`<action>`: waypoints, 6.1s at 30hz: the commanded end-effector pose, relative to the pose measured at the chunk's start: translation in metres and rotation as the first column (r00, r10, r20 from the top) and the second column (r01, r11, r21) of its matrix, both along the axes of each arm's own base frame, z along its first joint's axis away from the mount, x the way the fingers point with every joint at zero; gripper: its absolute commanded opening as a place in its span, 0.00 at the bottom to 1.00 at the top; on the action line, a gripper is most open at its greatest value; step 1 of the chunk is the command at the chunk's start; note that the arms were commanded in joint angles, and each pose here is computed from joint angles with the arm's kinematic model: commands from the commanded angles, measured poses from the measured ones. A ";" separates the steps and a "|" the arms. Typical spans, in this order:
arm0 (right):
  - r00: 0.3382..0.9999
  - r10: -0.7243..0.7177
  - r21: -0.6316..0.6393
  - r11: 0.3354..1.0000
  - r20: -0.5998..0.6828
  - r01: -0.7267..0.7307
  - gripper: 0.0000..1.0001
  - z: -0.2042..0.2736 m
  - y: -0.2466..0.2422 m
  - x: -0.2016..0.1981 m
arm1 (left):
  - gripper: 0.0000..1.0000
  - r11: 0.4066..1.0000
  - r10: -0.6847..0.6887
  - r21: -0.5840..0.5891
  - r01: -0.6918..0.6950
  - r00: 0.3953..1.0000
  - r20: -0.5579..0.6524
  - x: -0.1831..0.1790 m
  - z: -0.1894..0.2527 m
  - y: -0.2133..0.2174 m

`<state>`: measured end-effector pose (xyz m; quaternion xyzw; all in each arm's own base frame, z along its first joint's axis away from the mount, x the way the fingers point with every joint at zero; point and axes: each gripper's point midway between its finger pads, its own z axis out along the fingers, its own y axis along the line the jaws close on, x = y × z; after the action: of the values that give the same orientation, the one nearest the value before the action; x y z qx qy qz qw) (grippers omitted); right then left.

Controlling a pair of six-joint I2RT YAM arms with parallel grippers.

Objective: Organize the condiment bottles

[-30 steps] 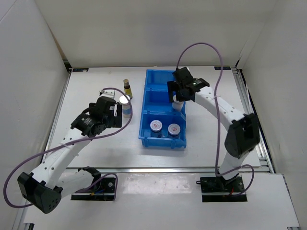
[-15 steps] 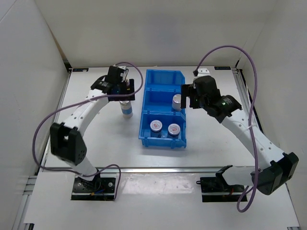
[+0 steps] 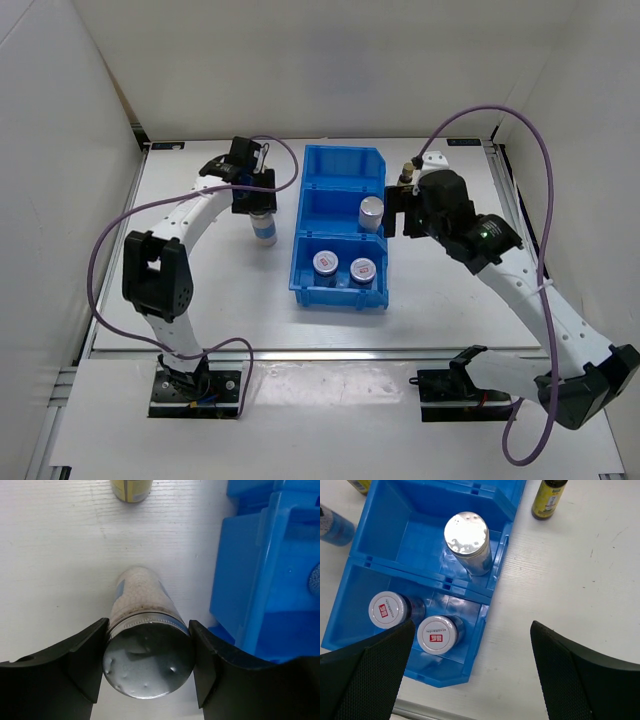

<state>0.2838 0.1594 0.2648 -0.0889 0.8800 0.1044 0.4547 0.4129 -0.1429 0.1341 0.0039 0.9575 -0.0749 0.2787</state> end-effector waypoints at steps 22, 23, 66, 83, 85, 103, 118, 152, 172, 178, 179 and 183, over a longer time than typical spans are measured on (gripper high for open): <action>0.998 -0.069 -0.014 0.998 0.010 0.069 0.99 -0.001 -0.027 -0.023 | 0.22 0.961 -0.253 -0.027 0.275 0.915 0.314 0.012 0.125 -0.138; 0.997 -0.069 -0.008 0.998 0.017 0.069 0.99 0.001 -0.028 -0.024 | 0.23 0.961 -0.255 -0.023 0.274 0.918 0.303 0.014 0.119 -0.139; 0.958 -0.235 -0.111 0.969 -0.162 0.219 0.75 -0.028 -0.047 0.196 | 1.00 0.960 0.013 0.256 -0.111 0.934 0.356 -0.105 0.065 0.050; 0.943 -0.253 -0.190 0.958 -0.216 0.213 0.46 -0.095 -0.049 0.233 | 1.00 0.957 -0.033 0.287 -0.046 0.964 0.264 -0.100 0.046 0.038; 0.945 -0.247 -0.196 0.959 -0.215 0.206 0.44 -0.095 -0.050 0.233 | 1.00 0.957 -0.033 0.287 -0.046 0.964 0.264 -0.100 0.046 0.038; 0.951 -0.269 -0.203 0.950 -0.150 0.236 0.58 -0.068 -0.058 0.230 | 1.00 0.941 -0.028 0.334 -0.051 0.974 0.225 -0.104 0.037 0.046; 0.957 -0.245 -0.159 0.962 -0.157 0.220 0.66 -0.084 -0.046 0.261 | 1.00 0.930 -0.029 0.364 -0.043 0.982 0.188 -0.104 0.027 0.047; 0.981 -0.119 -0.069 0.989 0.155 0.131 0.00 0.048 0.038 0.236 | 1.00 0.921 -0.016 0.386 -0.052 0.985 0.171 -0.102 0.024 0.049; 0.999 -0.032 -0.088 0.996 -0.014 0.031 0.00 -0.064 0.068 0.277 | 1.00 0.907 -0.001 0.414 -0.075 0.984 0.179 -0.100 0.024 0.055; 0.995 -0.062 -0.104 0.993 -0.071 0.055 0.18 -0.088 0.058 0.270 | 1.00 0.903 0.004 0.421 -0.082 0.983 0.184 -0.100 0.025 0.057; 0.994 -0.070 -0.114 0.992 -0.080 0.061 0.25 -0.093 0.056 0.269 | 1.00 0.901 0.009 0.423 -0.093 0.981 0.196 -0.100 0.028 0.058; 0.993 -0.098 -0.108 0.990 -0.066 0.090 0.84 -0.078 0.050 0.263 | 1.00 0.891 0.034 0.434 -0.131 0.974 0.224 -0.099 0.034 0.065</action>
<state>0.5473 0.2170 0.1476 -0.0852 0.9172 0.0390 0.3873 0.3073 -0.0840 0.1454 0.0575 0.9267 0.1477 0.3407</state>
